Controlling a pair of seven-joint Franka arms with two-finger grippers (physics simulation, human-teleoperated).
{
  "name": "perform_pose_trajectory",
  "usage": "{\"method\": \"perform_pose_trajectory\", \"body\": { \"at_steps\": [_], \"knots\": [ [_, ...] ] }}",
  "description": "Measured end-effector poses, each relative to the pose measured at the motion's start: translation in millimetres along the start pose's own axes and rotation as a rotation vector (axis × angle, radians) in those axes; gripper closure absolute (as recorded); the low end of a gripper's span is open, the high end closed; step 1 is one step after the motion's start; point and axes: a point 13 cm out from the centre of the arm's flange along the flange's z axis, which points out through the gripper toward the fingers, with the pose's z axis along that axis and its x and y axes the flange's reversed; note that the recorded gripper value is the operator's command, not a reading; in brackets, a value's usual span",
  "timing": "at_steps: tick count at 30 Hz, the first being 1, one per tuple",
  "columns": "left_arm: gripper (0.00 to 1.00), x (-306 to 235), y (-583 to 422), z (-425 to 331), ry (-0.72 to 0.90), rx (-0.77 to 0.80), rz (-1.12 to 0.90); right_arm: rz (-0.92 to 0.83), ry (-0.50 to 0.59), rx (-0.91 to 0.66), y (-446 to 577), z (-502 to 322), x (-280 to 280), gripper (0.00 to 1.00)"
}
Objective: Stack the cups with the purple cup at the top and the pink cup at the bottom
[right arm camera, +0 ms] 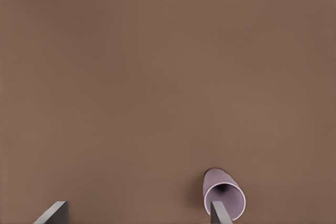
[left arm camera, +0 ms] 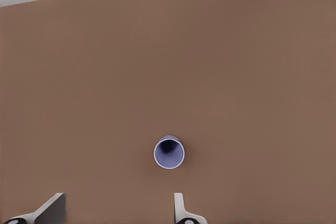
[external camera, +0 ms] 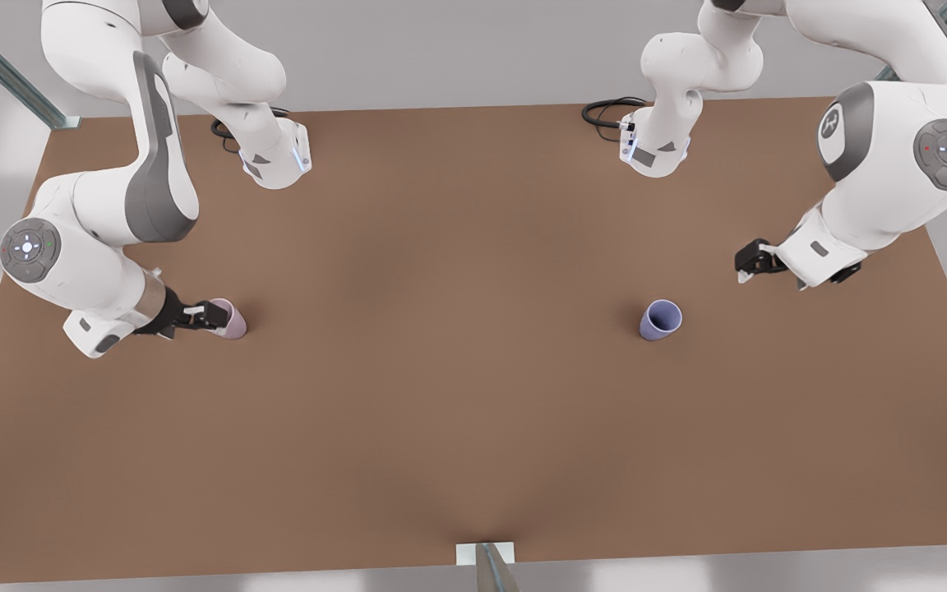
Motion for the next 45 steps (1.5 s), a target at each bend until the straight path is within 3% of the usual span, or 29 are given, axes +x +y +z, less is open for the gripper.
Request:
{"method": "perform_pose_trajectory", "body": {
  "at_steps": [10,16,27,38,45],
  "knots": [
    [0.0,5,1,24,0.035,0.002,0.001,0.028,0.033,-0.003,-13,51,-7,0.0],
    [0.0,6,8,29,0.048,0.009,-0.01,0.043,0.113,0.025,-23,131,66,0.0],
    [0.0,8,8,32,0.064,0.014,-0.005,0.109,0.079,0.029,-61,205,100,0.0],
    [0.0,9,7,41,0.088,0.016,-0.002,0.26,0.035,0.013,-185,231,141,0.0],
    [0.0,10,5,47,0.104,0.015,0.0,0.115,0.058,0.005,-144,260,129,0.0]
  ]
}}
